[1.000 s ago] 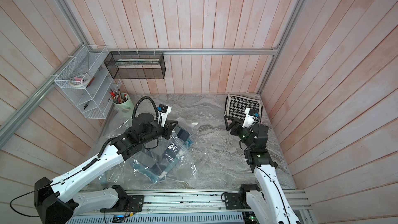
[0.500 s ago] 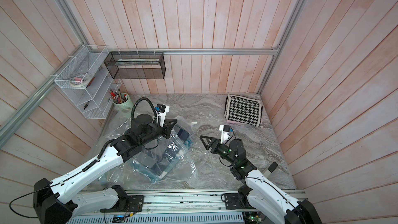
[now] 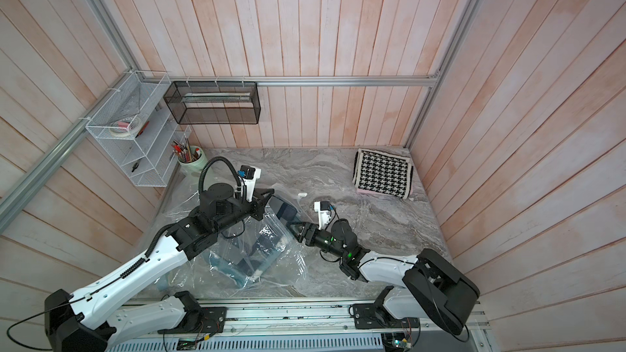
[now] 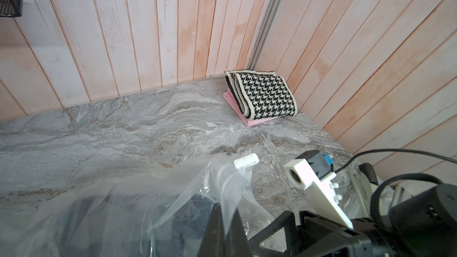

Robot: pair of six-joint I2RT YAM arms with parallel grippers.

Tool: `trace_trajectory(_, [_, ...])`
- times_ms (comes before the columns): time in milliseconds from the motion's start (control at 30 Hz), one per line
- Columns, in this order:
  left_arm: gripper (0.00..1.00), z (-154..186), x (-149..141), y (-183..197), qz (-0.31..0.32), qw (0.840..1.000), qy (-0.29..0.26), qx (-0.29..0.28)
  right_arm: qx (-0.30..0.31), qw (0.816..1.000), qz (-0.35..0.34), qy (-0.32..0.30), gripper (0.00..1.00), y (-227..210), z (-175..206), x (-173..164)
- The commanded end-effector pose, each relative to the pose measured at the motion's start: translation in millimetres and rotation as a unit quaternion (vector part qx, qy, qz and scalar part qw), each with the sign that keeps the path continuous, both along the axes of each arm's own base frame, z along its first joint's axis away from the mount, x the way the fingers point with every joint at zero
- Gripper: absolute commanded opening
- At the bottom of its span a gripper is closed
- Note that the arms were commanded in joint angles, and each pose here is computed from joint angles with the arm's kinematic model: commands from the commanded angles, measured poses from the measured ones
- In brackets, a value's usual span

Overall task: Take the blanket out of the vacuum bag
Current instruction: Take out the blanket from the vacuum bag.

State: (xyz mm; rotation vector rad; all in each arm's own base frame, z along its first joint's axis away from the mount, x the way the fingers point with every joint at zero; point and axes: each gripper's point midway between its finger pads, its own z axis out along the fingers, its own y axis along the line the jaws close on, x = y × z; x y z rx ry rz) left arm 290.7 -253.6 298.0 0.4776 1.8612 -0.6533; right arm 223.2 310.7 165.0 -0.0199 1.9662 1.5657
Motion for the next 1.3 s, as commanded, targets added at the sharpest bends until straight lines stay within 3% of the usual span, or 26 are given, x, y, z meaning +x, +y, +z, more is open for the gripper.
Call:
trace_trajectory(0, [0.00, 16, -2, 8, 0.007, 1.000, -0.031, -0.002, 0.036, 0.999, -0.005, -0.017, 0.74, 11, 14, 5])
trace_trajectory(433, [0.00, 11, 4, 3, 0.000, 0.999, -0.038, 0.027, 0.053, 0.997, 0.020, 0.044, 0.73, 36, -39, 23])
trace_trajectory(800, [0.00, 14, 0, 9, 0.002, 0.999, -0.042, 0.028, 0.029, 0.997, 0.040, 0.062, 0.71, 57, -58, 37])
trace_trajectory(933, [0.00, 15, -4, 14, 0.008, 0.999, -0.046, 0.018, -0.004, 0.997, 0.034, 0.075, 0.70, 55, -69, 36])
trace_trajectory(1100, [0.00, 13, -6, 14, 0.007, 0.999, -0.042, 0.013, -0.097, 0.992, 0.019, 0.082, 0.70, 52, -85, 36])
trace_trajectory(1267, [0.00, 12, -10, 16, 0.006, 0.999, -0.040, 0.000, -0.123, 0.988, 0.016, 0.097, 0.69, 49, -97, 34])
